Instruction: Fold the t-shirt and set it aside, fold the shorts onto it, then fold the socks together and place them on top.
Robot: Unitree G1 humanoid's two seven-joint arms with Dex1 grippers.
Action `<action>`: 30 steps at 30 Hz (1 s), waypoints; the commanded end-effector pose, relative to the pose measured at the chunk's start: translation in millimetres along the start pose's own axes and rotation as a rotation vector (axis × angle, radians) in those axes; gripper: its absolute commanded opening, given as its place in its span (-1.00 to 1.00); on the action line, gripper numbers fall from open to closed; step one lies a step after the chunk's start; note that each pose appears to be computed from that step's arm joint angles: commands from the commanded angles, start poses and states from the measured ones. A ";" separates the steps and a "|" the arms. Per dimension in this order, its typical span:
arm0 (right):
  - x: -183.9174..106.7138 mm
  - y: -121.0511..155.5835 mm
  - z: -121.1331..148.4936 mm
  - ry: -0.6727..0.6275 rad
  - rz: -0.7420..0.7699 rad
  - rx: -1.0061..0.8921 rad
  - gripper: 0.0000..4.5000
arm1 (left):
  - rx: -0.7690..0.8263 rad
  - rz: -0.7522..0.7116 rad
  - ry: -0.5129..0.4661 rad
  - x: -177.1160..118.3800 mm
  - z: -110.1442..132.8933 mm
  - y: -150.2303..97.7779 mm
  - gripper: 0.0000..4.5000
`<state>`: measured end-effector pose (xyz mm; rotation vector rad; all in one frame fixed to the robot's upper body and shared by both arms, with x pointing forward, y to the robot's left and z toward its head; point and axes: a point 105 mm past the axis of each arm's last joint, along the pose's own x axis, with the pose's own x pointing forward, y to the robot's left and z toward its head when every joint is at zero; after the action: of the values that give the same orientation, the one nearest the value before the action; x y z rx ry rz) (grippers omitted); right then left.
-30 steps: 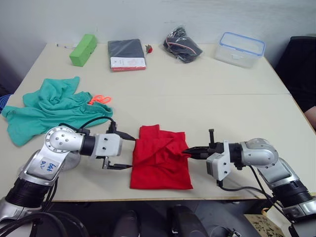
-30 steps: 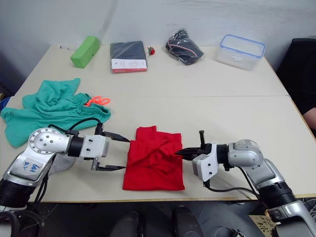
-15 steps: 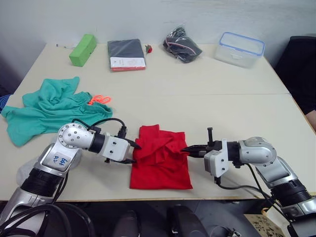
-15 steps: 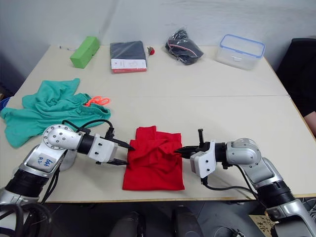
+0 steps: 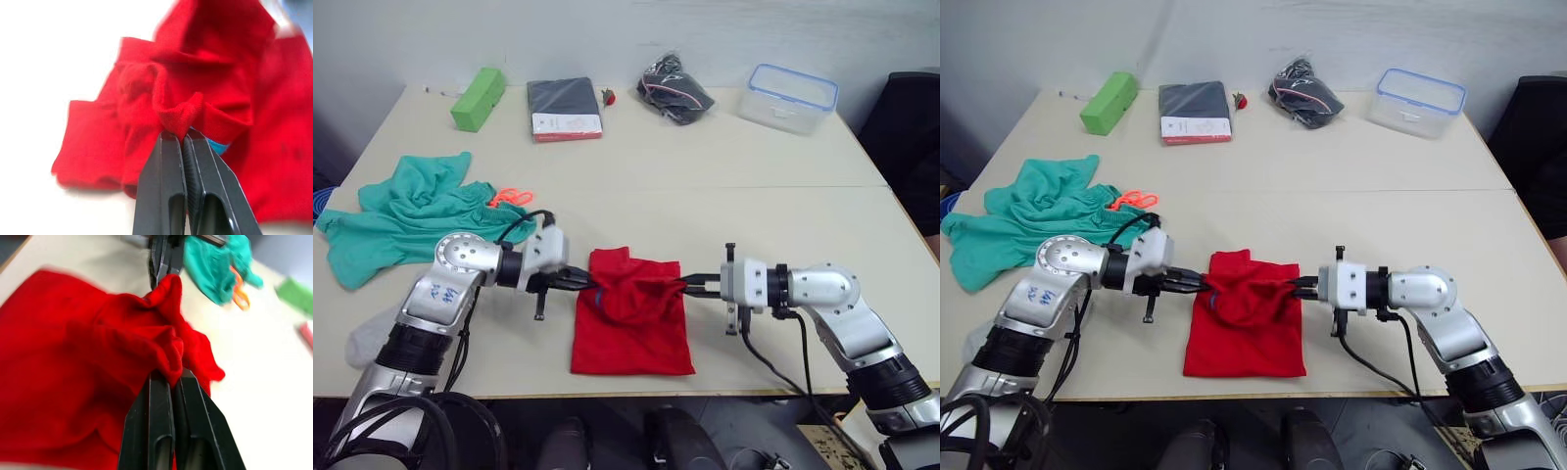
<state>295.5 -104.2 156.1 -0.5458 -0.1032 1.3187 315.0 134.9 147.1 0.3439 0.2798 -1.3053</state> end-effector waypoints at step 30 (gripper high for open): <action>-31.0 -62.5 0.6 -0.002 -0.350 0.587 0.30 | -0.506 0.314 -0.434 -33.9 49.9 41.2 0.21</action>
<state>349.9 -141.5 164.0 0.0217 0.3036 0.9139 360.9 161.9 183.3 -0.3964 0.2766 -0.8189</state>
